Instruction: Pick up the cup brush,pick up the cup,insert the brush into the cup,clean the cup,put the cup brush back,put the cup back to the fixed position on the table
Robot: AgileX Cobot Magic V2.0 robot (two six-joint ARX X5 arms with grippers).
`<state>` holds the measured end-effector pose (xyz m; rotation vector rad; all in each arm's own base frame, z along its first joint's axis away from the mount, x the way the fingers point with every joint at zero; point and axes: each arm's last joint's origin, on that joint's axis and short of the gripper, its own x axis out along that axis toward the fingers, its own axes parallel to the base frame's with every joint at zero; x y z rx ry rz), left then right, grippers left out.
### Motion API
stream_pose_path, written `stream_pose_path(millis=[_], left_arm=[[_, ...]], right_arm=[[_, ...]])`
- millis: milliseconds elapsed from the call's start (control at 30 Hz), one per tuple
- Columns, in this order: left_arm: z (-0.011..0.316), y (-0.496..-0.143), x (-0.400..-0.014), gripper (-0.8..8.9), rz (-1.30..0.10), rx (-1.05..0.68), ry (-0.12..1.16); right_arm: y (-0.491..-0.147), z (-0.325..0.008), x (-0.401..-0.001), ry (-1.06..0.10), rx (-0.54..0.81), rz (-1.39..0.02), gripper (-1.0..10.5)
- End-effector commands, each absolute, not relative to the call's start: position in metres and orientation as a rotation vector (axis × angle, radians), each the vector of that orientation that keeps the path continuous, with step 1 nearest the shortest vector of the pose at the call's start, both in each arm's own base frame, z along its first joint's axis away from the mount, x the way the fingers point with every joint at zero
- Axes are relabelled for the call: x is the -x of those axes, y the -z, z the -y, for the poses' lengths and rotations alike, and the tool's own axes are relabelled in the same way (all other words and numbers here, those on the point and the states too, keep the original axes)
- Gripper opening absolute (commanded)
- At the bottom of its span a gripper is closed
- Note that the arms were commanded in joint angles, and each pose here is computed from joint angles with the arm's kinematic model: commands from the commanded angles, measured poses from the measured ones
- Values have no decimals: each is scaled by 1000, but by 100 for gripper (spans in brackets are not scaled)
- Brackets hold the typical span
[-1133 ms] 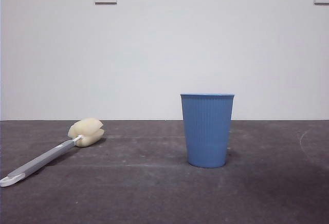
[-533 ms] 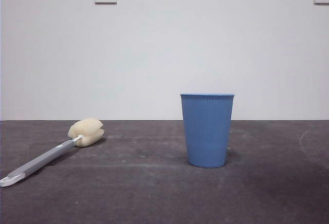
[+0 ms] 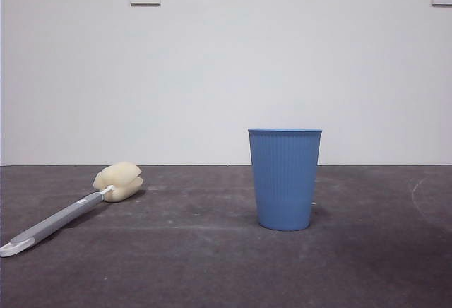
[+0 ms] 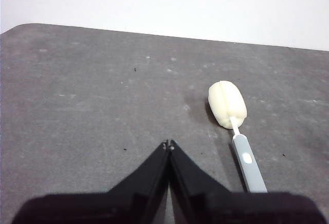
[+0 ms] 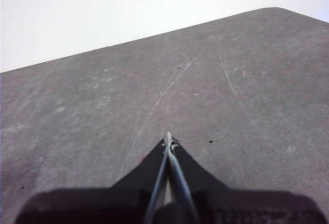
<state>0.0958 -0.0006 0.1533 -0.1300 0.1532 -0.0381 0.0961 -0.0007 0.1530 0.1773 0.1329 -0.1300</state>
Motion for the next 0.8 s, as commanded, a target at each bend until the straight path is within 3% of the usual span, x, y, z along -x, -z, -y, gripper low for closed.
stream_pose_path(millis=[33,167,467,800], left_arm=[[1,-150,-96,-5,-160,143,43],[2,-160,-94,-6,-150,202,94],[3,-223,-78,-6,-93,211,119],[7,-307,-78,-6,-130,230,263]], right_arm=[[-152,-1,-97,90,-203,-130,-10],[-164,-4,-96,-25,-253,-111,-12],[-213,-6,-97,-100,-300,-91,-12],[-308,-15,-111,-380,-193,-190,-12]])
